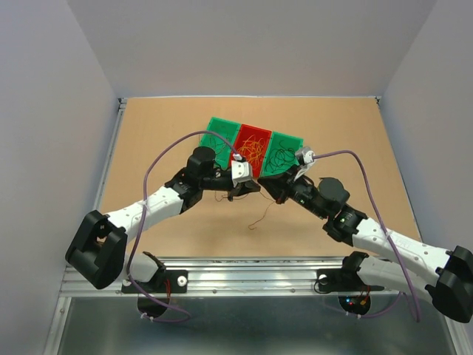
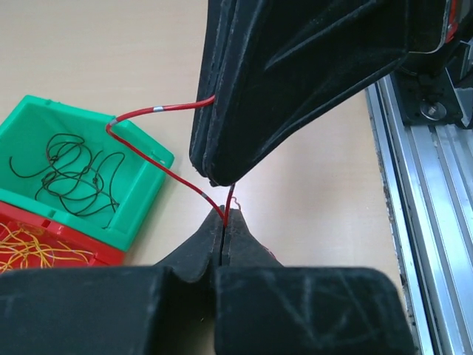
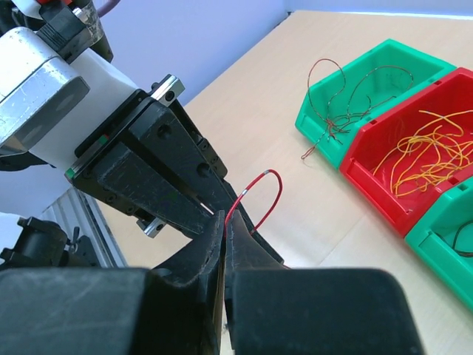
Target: Untangle the cables
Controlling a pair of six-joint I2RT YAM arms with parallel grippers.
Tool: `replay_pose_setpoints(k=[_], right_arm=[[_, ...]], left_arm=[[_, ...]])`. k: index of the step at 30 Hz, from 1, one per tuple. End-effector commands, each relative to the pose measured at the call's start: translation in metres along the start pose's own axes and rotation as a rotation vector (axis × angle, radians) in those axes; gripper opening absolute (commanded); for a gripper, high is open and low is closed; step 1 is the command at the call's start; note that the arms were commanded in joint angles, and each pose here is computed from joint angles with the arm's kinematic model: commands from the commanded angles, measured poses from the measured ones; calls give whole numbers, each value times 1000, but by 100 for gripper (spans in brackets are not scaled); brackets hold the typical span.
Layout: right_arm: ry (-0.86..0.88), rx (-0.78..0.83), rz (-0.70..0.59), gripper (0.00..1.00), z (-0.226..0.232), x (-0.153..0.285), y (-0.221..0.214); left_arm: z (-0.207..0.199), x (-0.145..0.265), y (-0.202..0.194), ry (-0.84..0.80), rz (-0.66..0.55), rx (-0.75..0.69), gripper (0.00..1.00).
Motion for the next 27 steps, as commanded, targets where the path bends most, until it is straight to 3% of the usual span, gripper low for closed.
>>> replay_pose_setpoints(k=[1, 2, 5, 6, 10, 14, 21, 27], right_arm=[[33, -3, -103, 8, 13, 1, 24], [20, -3, -107, 24, 11, 1, 24], [-9, -10, -131, 56, 7, 5, 25], [-15, -10, -136, 59, 6, 6, 25], [-25, -13, -164, 64, 5, 12, 30], [-27, -12, -171, 64, 5, 14, 31], [-28, -10, -167, 64, 5, 13, 30], [-21, -9, -170, 64, 6, 15, 31]], left_arm=[[16, 0, 30, 61, -59, -52, 0], [18, 1, 32, 86, -55, -49, 0], [30, 11, 43, 174, -60, -45, 0], [35, 14, 46, 216, -56, -36, 0], [77, 43, 58, 467, -16, -8, 0], [114, 77, 63, 599, 63, 34, 0], [151, 120, 75, 647, 148, 28, 0], [188, 130, 81, 745, 194, -27, 0]])
Point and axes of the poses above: each gripper's point midway between its finger pads, its own x axis back along the fingers, its own z axis along the line the jaws close on, y = z × x, the point moved 5 cm from there along x, back along the fingers, and after that the axes turned 6 degrees about -x, right-handed, at the moved point
